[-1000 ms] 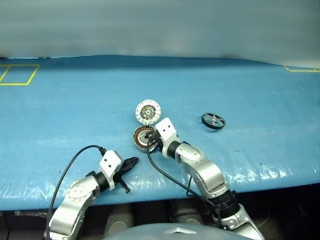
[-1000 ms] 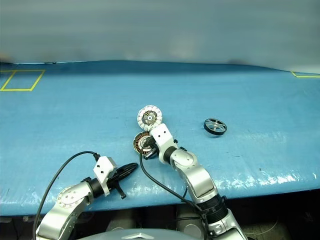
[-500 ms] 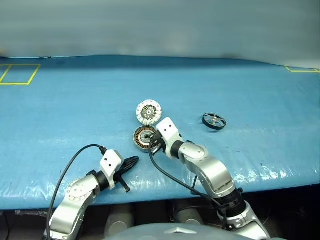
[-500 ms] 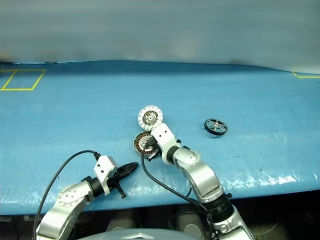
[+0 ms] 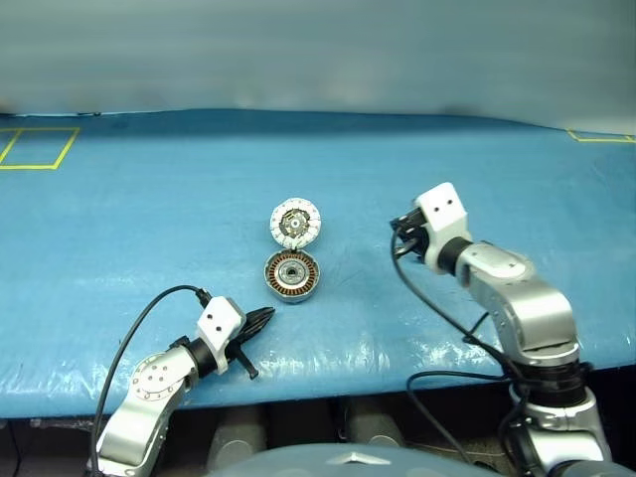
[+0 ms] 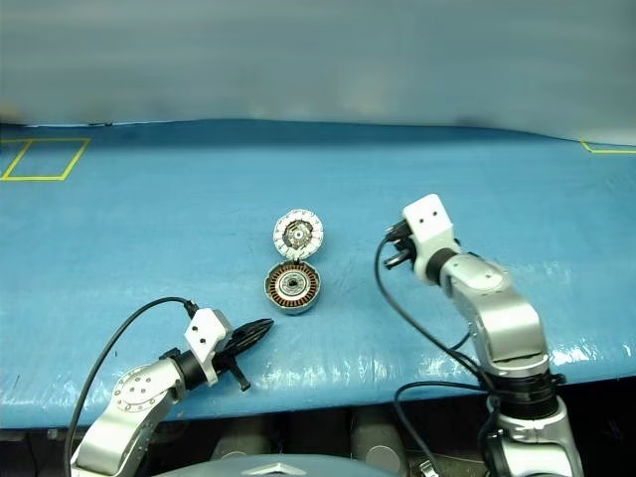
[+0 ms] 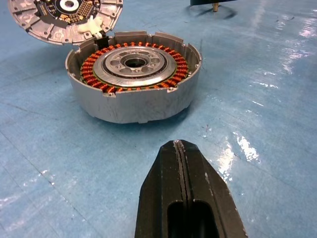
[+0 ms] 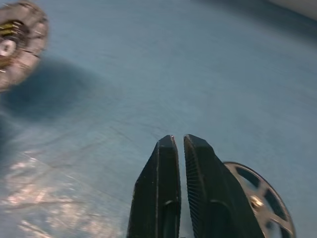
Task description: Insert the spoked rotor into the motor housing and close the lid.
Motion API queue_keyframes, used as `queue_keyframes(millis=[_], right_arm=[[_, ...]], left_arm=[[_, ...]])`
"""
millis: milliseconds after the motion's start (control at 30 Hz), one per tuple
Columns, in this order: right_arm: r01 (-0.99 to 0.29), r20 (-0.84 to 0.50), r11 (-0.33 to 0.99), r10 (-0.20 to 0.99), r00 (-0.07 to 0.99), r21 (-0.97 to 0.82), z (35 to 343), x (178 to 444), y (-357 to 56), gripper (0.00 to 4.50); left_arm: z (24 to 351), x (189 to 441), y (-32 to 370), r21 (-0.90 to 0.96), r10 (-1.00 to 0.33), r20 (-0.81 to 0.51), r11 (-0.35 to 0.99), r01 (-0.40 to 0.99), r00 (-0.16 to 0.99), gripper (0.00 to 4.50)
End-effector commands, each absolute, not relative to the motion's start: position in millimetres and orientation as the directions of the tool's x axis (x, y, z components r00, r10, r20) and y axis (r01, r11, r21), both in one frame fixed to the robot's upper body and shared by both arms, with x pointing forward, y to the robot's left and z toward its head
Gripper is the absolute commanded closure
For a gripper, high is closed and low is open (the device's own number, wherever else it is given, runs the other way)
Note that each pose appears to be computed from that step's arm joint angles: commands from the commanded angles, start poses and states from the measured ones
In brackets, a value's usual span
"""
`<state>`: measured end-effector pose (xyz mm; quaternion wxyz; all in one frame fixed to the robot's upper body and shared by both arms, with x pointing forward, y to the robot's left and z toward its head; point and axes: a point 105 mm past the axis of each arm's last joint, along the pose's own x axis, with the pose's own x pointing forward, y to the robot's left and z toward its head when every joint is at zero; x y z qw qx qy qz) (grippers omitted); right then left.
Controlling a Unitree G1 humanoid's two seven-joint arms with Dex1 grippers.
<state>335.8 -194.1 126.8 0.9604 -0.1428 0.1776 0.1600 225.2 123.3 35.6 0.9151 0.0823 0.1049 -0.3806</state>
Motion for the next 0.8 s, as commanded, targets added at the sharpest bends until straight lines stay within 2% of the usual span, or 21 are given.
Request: queue_keyframes(millis=[33, 167, 233, 333, 433, 800], right_arm=[[-0.287, -0.379, 0.929, 0.185, 0.907, -0.234, 137, 343, -218, 2.90], [-0.256, -0.430, 0.933, 0.129, 0.893, -0.253, 130, 347, -238, 1.70], [-0.279, -0.453, 0.928, 0.144, 0.880, -0.247, 127, 347, -239, 1.10], [-0.328, -0.476, 0.911, 0.179, 0.861, -0.251, 125, 348, -236, 1.10], [-0.355, -0.512, 0.881, 0.159, 0.844, -0.313, 121, 351, -240, 1.10], [-0.458, -0.592, 0.816, 0.183, 0.785, -0.354, 112, 365, -226, 1.10]], left_arm=[[41, 227, 120, 0.089, -0.687, -0.225, 0.691, 0.717, 0.690, 4.50], [41, 227, 120, 0.085, -0.687, -0.227, 0.692, 0.717, 0.691, 4.50], [40, 227, 120, 0.083, -0.686, -0.229, 0.693, 0.716, 0.690, 4.50], [40, 227, 120, 0.082, -0.685, -0.232, 0.694, 0.715, 0.691, 4.50], [41, 226, 119, 0.079, -0.686, -0.231, 0.694, 0.716, 0.690, 4.50], [41, 226, 115, 0.065, -0.686, -0.217, 0.699, 0.712, 0.694, 4.50]])
